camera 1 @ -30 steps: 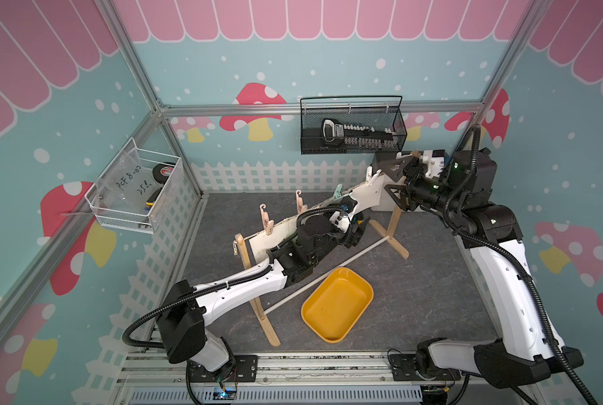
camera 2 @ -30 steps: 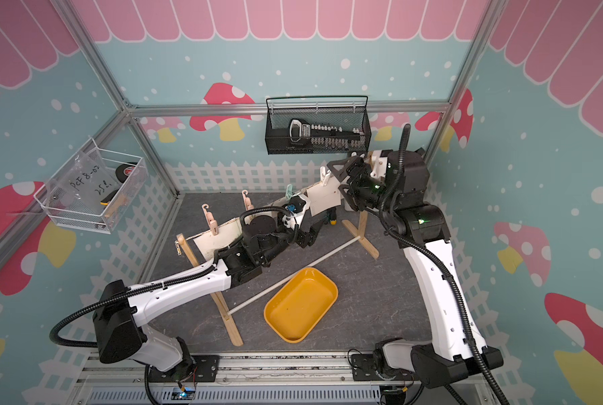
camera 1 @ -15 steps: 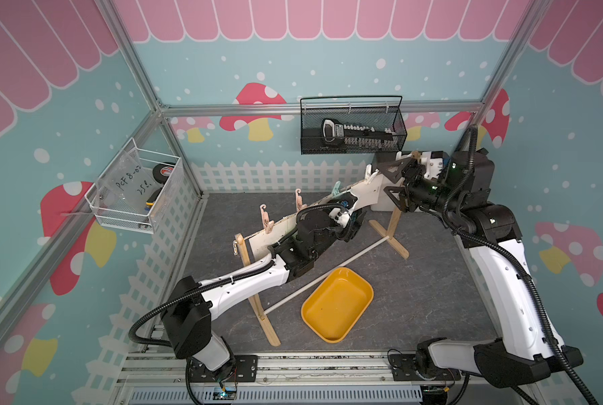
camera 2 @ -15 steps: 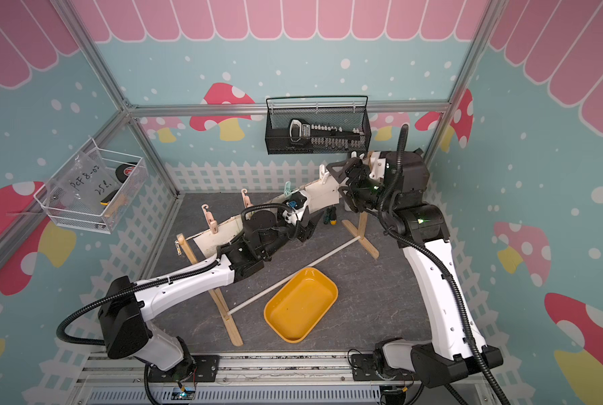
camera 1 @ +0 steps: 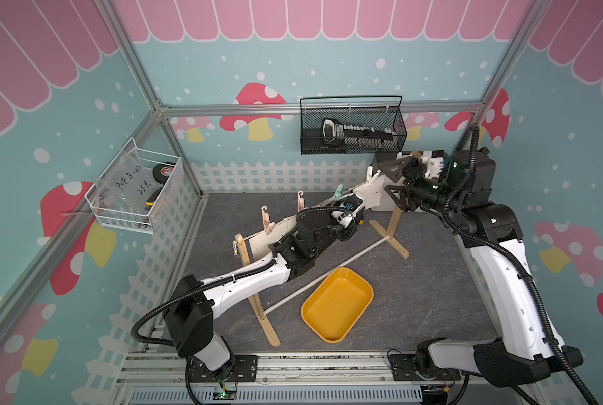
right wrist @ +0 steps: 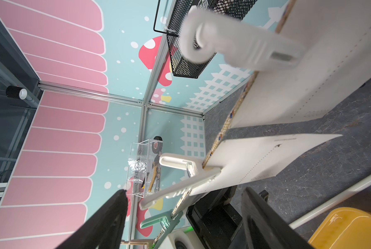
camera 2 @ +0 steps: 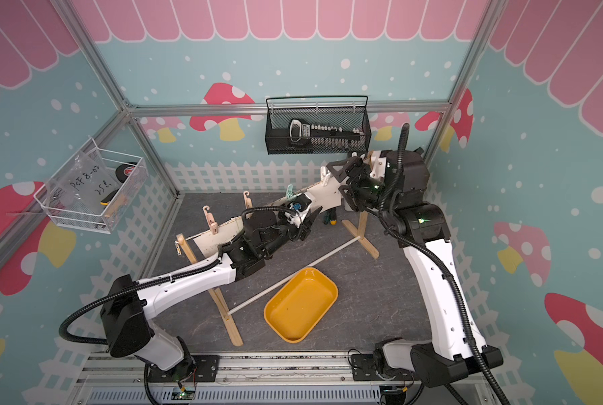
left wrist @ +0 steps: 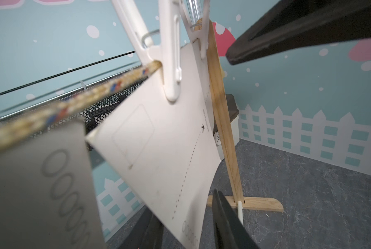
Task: Remove the postcards from the strings
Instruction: Pinch the postcard on the clothesline.
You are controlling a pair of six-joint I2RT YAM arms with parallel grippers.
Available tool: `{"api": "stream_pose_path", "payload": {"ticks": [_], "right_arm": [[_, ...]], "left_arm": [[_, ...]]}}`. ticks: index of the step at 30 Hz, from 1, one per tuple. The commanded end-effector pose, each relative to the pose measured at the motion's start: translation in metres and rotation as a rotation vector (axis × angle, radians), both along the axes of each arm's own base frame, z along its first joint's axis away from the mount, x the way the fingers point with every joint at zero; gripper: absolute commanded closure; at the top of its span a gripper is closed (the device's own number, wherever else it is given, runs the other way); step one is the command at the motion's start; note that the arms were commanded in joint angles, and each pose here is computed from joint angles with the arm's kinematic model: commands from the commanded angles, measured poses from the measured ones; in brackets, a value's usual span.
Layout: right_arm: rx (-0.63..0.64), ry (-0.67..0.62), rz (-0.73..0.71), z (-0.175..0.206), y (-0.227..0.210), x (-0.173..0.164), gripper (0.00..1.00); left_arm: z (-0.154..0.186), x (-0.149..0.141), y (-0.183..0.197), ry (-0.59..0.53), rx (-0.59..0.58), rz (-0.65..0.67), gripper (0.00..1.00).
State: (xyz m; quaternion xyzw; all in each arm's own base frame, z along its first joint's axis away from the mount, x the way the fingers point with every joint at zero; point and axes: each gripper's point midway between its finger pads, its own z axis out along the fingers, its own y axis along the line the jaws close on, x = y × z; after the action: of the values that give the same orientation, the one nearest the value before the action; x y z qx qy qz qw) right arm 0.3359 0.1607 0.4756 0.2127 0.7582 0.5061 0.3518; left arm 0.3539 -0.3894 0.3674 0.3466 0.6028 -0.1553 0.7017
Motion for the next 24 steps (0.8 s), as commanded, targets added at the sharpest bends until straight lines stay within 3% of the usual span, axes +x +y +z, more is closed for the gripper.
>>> {"api": "stream_pose_path", "payload": {"ticks": [1,11,24], "right_arm": [[0.008,0.012,-0.001,0.002,0.002,-0.001,0.17],[-0.003,0.084,-0.011,-0.011,0.003,-0.003,0.18],[-0.008,0.103,0.004,-0.003,0.013,-0.003,0.19]], "left_arm": [[0.014,0.004,0.002,-0.101,0.04,0.012,0.64],[0.021,0.009,0.009,-0.175,0.068,0.012,0.84],[0.018,0.008,0.009,-0.255,0.119,0.011,0.92]]}}
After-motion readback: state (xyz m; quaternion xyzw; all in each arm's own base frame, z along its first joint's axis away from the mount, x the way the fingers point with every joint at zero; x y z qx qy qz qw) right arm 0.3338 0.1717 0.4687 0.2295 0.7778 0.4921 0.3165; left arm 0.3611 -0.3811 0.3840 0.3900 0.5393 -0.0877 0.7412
